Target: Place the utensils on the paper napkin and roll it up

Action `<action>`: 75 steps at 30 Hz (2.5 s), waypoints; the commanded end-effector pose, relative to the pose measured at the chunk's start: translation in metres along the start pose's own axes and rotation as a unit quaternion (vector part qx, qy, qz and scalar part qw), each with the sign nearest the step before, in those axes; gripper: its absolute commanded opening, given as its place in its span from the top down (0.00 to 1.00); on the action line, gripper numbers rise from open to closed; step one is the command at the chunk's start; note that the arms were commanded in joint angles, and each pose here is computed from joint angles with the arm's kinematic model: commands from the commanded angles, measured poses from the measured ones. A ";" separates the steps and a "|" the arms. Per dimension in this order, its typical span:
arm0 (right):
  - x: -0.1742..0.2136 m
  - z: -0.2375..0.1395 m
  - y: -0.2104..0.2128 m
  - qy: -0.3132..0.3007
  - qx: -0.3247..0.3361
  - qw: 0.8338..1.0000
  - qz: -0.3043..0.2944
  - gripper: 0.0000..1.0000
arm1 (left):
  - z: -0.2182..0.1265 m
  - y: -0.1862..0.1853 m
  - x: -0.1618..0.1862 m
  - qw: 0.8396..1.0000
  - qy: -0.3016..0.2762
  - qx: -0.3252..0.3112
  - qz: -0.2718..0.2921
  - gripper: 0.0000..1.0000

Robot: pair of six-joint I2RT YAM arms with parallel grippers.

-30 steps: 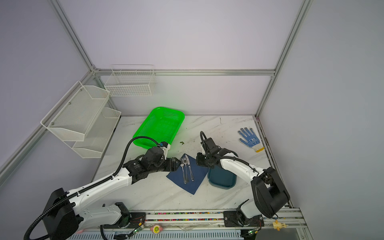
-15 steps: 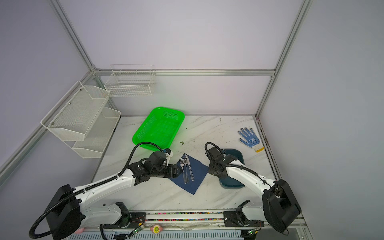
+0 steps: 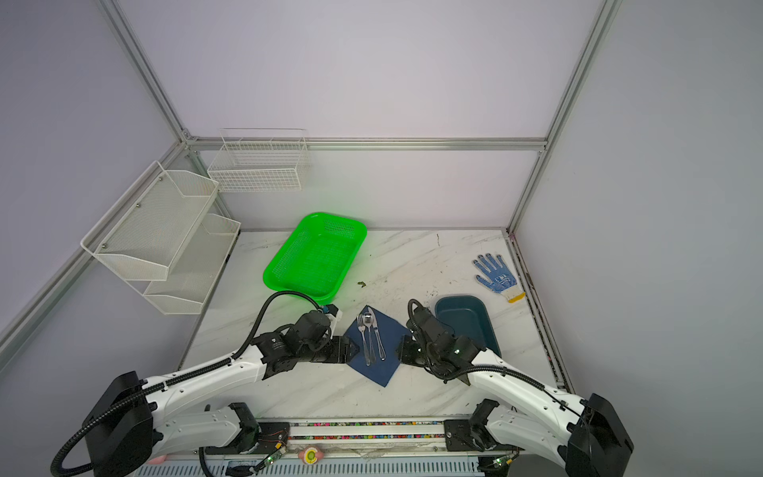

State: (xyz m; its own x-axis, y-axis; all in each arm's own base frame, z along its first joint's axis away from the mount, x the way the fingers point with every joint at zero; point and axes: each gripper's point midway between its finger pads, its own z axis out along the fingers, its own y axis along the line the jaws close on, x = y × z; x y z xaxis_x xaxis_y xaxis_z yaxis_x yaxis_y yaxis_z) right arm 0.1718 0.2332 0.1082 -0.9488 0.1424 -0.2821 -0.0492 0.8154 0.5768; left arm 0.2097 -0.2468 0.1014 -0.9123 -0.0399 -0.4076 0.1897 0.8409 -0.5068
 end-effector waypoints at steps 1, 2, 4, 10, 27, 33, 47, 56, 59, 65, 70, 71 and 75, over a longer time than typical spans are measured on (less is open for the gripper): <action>0.038 0.017 0.017 0.050 -0.027 0.998 0.017 0.73 | 0.002 0.002 -0.001 1.000 -0.019 0.005 -0.005 0.30; 0.047 0.021 0.018 0.053 -0.023 0.998 0.020 0.73 | 0.002 0.001 -0.001 1.000 -0.019 0.005 -0.004 0.30; 0.059 0.026 0.021 0.055 -0.028 0.997 0.044 0.73 | 0.001 0.000 -0.001 1.000 -0.022 0.009 -0.002 0.30; 0.085 0.032 0.003 0.071 -0.037 0.990 0.115 0.70 | 0.000 -0.006 -0.003 0.999 -0.030 0.024 0.004 0.32; 0.082 0.054 -0.015 0.043 -0.009 0.985 0.165 0.67 | 0.015 -0.006 0.008 0.999 -0.024 0.043 -0.001 0.20; 0.084 0.054 -0.024 0.041 -0.003 0.983 0.180 0.67 | 0.012 0.001 0.008 0.999 -0.034 0.034 0.005 0.17; 0.066 0.060 -0.003 0.014 -0.050 0.983 0.176 0.62 | 0.012 -0.004 0.005 0.998 -0.036 0.040 0.016 0.19; 0.057 0.061 -0.003 0.004 -0.061 0.982 0.180 0.61 | 0.010 -0.009 0.006 0.998 -0.031 0.049 0.025 0.21; 0.056 0.064 -0.004 0.012 -0.056 0.983 0.174 0.61 | 0.011 -0.014 0.008 0.997 -0.022 0.063 0.033 0.26; 0.060 0.072 -0.016 0.022 -0.036 0.982 0.184 0.61 | 0.014 -0.033 0.018 0.993 0.009 0.109 0.045 0.41; 0.051 0.068 -0.005 0.013 -0.055 0.983 0.173 0.62 | 0.017 -0.030 0.017 0.994 0.005 0.099 0.043 0.44; 0.049 0.066 0.000 0.012 -0.061 0.984 0.168 0.62 | 0.016 -0.030 0.015 0.994 0.002 0.098 0.042 0.44; 0.042 0.063 0.008 0.001 -0.074 0.984 0.163 0.61 | 0.014 -0.032 0.014 0.994 -0.003 0.100 0.044 0.45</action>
State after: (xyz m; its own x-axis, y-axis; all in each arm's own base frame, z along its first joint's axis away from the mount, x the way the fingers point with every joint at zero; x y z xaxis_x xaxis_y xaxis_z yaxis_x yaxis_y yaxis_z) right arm 0.1424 0.2738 0.0374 -0.9289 0.3673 -0.0469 0.2266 0.6642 0.7124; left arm 0.1941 -0.2759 0.0903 -0.9054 0.0276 -0.4238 0.3017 0.7440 -0.5962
